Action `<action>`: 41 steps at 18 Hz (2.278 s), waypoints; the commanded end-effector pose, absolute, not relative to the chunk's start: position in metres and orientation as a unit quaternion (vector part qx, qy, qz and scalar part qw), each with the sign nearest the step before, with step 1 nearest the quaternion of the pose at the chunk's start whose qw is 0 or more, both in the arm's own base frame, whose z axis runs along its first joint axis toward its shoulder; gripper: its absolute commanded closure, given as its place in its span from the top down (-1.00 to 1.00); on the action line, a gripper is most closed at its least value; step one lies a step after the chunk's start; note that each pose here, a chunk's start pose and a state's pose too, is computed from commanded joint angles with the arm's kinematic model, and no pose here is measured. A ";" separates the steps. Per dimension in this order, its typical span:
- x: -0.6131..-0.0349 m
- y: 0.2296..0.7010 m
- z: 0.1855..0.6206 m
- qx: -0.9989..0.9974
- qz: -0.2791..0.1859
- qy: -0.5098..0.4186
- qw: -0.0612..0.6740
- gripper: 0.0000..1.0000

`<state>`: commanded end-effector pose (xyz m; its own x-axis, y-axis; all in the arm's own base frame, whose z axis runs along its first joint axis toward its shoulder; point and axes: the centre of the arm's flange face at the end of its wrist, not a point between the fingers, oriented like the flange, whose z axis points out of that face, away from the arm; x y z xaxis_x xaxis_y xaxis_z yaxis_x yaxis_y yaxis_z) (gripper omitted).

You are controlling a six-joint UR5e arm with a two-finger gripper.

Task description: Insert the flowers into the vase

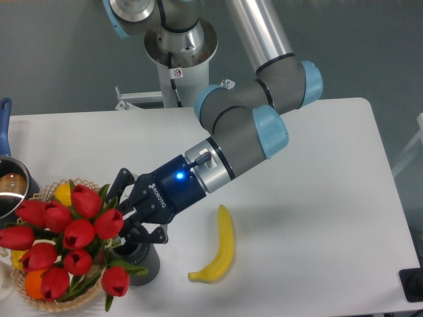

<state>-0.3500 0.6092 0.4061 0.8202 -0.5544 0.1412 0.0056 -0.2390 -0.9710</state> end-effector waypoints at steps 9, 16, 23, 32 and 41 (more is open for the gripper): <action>-0.339 0.596 0.364 -0.760 -0.242 0.180 0.576 -0.91; -0.332 0.585 0.325 -0.763 -0.251 0.178 0.569 -0.64; -0.332 0.569 0.290 -0.791 -0.236 0.171 0.538 0.12; -0.358 0.521 0.298 -0.800 -0.217 0.129 0.544 1.00; -0.408 0.422 0.323 -0.809 -0.156 0.057 0.564 1.00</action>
